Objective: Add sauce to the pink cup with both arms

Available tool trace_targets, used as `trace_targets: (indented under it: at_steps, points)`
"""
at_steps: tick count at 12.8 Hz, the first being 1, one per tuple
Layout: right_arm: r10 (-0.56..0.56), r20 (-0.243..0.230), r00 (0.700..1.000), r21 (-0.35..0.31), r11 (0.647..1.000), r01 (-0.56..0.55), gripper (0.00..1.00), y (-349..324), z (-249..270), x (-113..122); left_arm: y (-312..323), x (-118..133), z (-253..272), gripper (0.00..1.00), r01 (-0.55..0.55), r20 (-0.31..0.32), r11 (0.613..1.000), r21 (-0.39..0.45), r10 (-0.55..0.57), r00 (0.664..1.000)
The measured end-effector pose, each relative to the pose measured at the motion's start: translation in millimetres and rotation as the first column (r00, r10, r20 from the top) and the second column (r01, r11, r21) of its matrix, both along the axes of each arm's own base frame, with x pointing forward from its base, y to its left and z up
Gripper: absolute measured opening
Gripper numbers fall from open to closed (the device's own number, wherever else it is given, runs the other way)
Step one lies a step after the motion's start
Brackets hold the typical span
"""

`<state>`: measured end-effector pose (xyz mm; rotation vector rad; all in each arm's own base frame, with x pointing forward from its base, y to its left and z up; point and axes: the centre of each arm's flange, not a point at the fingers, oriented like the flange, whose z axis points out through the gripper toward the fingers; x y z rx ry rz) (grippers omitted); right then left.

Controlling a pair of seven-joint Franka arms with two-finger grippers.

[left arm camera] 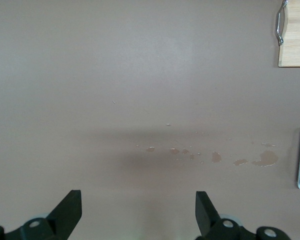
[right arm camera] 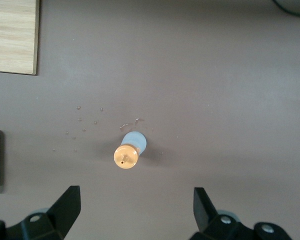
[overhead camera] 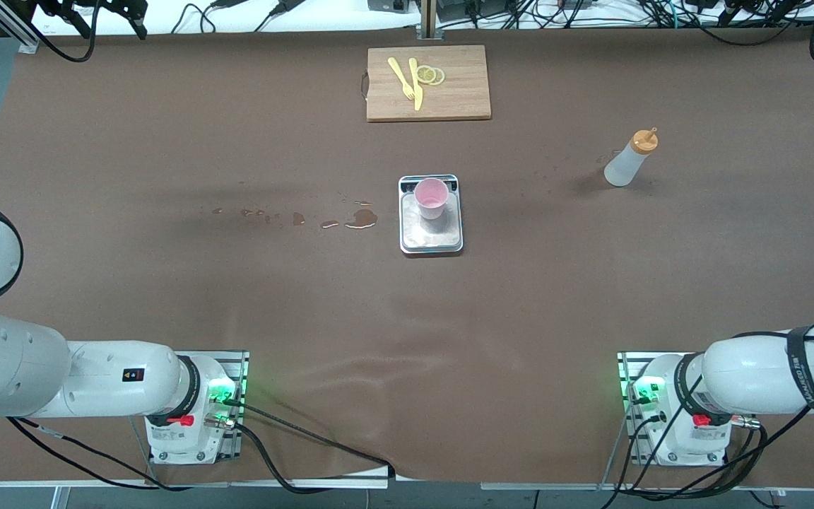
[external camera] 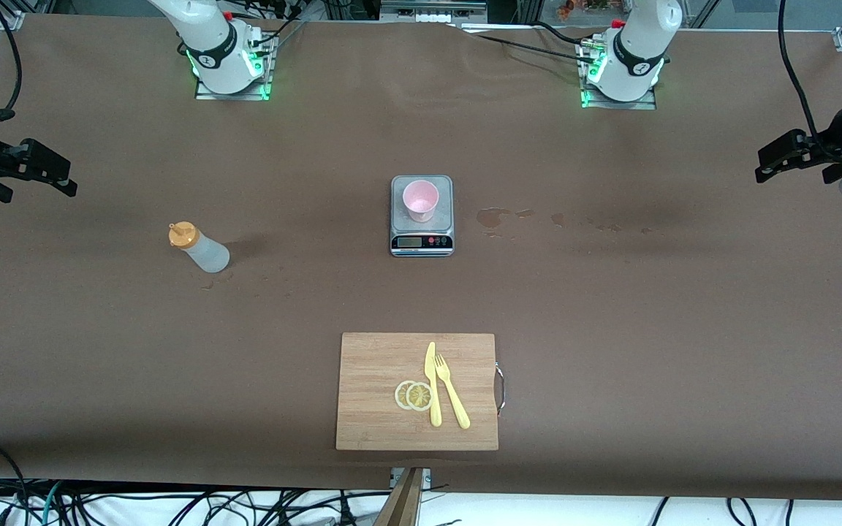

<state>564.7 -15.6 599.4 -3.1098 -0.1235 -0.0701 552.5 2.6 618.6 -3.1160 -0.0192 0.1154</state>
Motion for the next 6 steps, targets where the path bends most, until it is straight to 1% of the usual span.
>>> trace_targets:
  at_steps: [4,6]
  points:
    - [-0.01,-0.031,0.999,0.007,1.0,0.011,1.0,-2.2,-2.8,-3.3,0.0,0.0,0.0,1.0,0.0,0.0,1.0,0.0,0.0,1.0]
    - [-0.011,-0.033,0.999,0.008,1.0,0.012,1.0,-2.7,-2.5,-3.7,0.0,0.0,0.0,1.0,0.0,0.0,1.0,0.0,0.0,1.0]
